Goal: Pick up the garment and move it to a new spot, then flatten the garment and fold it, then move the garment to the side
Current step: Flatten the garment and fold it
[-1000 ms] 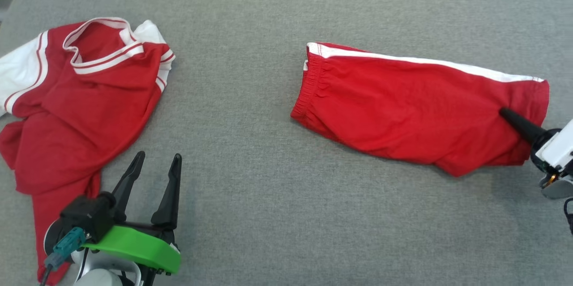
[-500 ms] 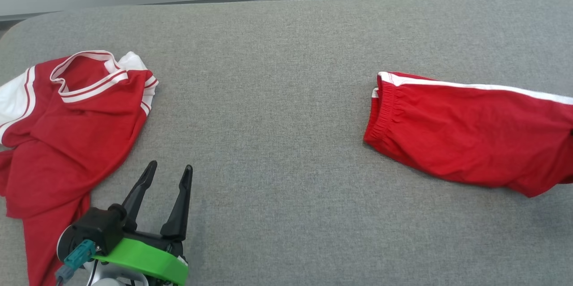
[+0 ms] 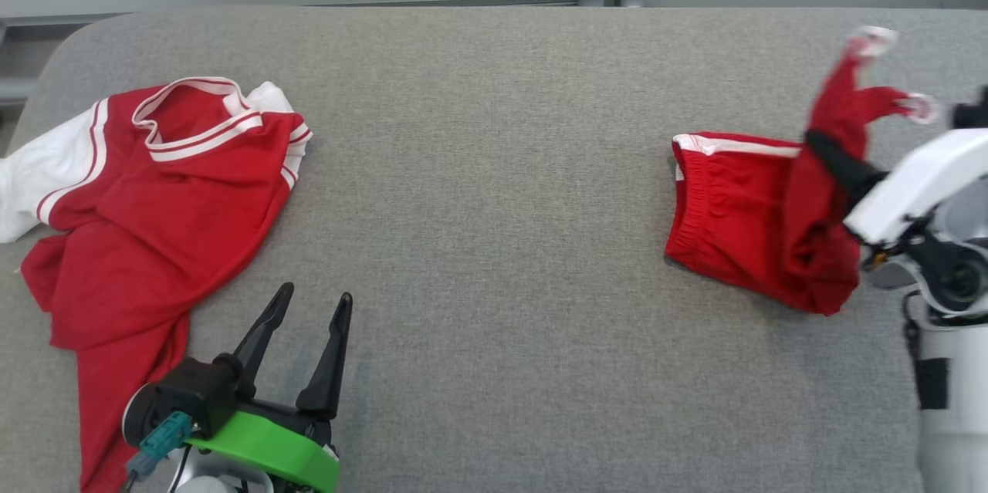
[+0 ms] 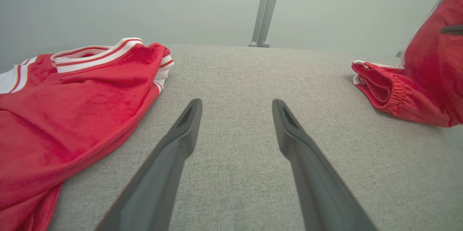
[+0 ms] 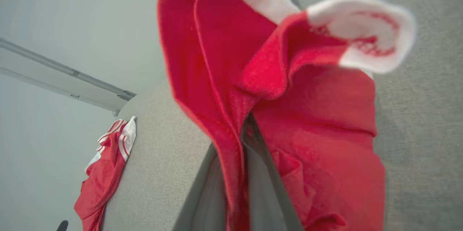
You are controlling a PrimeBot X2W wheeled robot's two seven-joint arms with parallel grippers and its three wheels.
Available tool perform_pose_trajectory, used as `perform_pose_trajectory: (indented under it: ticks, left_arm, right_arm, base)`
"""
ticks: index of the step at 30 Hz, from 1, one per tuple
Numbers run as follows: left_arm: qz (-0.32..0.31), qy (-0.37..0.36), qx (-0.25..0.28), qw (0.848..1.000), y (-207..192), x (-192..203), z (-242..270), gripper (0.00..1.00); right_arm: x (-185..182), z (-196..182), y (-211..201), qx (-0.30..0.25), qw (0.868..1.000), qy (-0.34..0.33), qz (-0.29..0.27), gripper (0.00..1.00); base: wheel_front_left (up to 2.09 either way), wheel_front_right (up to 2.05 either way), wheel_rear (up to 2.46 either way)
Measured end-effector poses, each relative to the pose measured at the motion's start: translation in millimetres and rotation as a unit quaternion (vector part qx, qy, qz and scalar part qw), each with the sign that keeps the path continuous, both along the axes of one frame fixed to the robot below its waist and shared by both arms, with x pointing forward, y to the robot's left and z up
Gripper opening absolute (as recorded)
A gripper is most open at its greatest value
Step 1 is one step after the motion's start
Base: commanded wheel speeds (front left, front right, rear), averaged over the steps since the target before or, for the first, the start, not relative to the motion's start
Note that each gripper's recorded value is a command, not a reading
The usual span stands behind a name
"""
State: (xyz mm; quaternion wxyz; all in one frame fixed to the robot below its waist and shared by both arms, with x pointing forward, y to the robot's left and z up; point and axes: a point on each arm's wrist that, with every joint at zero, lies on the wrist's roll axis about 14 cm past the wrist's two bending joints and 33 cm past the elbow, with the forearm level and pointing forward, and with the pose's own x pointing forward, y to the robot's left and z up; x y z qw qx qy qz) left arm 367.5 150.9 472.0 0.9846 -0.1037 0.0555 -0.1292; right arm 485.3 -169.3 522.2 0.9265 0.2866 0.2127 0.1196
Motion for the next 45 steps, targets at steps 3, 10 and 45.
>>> perform_pose_trajectory:
  ticks: [3, 10, 45]
  left_arm:
    - [0.001, 0.0, -0.003, 1.0, -0.6, -0.5, -2.1, 1.0]
    - [0.019, -0.002, -0.013, 1.0, 3.9, -2.1, -3.0, 1.0]
    - [-0.008, -0.002, -0.014, 1.0, -12.6, 27.0, -16.8, 1.0]
  right_arm:
    - [-2.9, -15.0, 36.2, -0.023, 0.998, 0.029, 0.051, 0.0]
    - [-7.1, -46.9, 62.1, -0.079, 0.99, 0.071, 0.091, 0.16]
    - [-16.3, -89.6, -33.7, -0.146, 0.984, 0.101, -0.014, 1.0]
  base:
    - [0.0, 0.0, 0.0]
    - [0.0, 0.0, 0.0]
    - [0.0, 0.0, 0.0]
